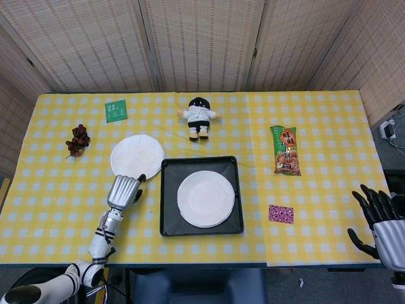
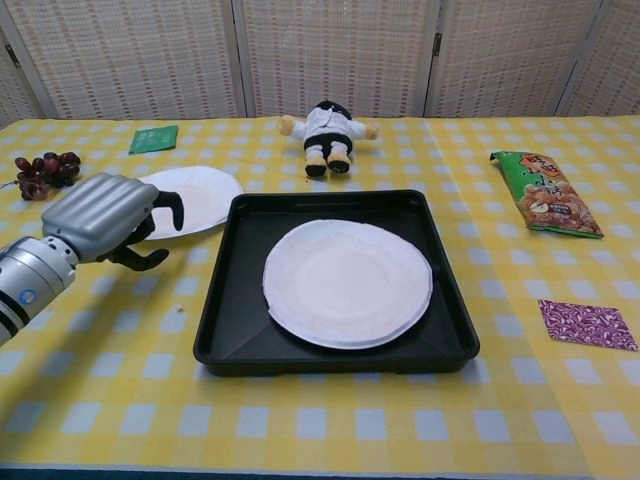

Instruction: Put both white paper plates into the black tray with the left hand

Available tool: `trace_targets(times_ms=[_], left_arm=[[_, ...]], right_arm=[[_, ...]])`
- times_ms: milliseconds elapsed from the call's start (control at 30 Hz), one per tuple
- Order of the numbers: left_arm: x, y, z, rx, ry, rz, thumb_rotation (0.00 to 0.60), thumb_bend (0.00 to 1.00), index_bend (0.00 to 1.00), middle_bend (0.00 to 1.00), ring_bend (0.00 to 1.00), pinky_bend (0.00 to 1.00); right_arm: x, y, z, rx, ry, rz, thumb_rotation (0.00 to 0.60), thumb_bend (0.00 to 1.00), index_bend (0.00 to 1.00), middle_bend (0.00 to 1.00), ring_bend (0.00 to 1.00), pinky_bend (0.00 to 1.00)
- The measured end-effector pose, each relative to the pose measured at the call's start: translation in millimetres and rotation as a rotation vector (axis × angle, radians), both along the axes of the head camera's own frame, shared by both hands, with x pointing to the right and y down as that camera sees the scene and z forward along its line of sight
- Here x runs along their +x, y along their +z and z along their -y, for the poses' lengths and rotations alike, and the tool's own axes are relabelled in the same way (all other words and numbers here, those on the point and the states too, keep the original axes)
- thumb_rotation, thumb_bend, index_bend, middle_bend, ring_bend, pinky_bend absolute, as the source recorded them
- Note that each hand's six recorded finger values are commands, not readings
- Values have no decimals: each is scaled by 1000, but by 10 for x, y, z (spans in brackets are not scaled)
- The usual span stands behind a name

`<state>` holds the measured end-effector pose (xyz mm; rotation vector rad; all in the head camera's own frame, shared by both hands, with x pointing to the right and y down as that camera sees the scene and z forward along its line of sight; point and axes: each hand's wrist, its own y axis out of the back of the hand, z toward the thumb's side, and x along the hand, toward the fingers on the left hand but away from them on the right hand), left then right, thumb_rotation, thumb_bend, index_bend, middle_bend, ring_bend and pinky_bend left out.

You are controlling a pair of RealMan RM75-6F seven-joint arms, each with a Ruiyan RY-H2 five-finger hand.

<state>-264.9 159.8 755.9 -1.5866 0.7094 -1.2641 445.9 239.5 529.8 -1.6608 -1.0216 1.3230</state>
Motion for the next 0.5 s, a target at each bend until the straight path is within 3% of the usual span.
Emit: trace_targets(times_ms=[300,500], left_arm=[[-85,93,134,19,-38,33,600,381,465,1000,1000,1000],[-158,202,162,-4,-45,71,600,379,463,1000,1000,1000]], right_arm=[[13,55,28,-13,7,-14,600,367,0,0,0,0],[35,66,47,-12,20,-19,600,367,0,0,0,0]])
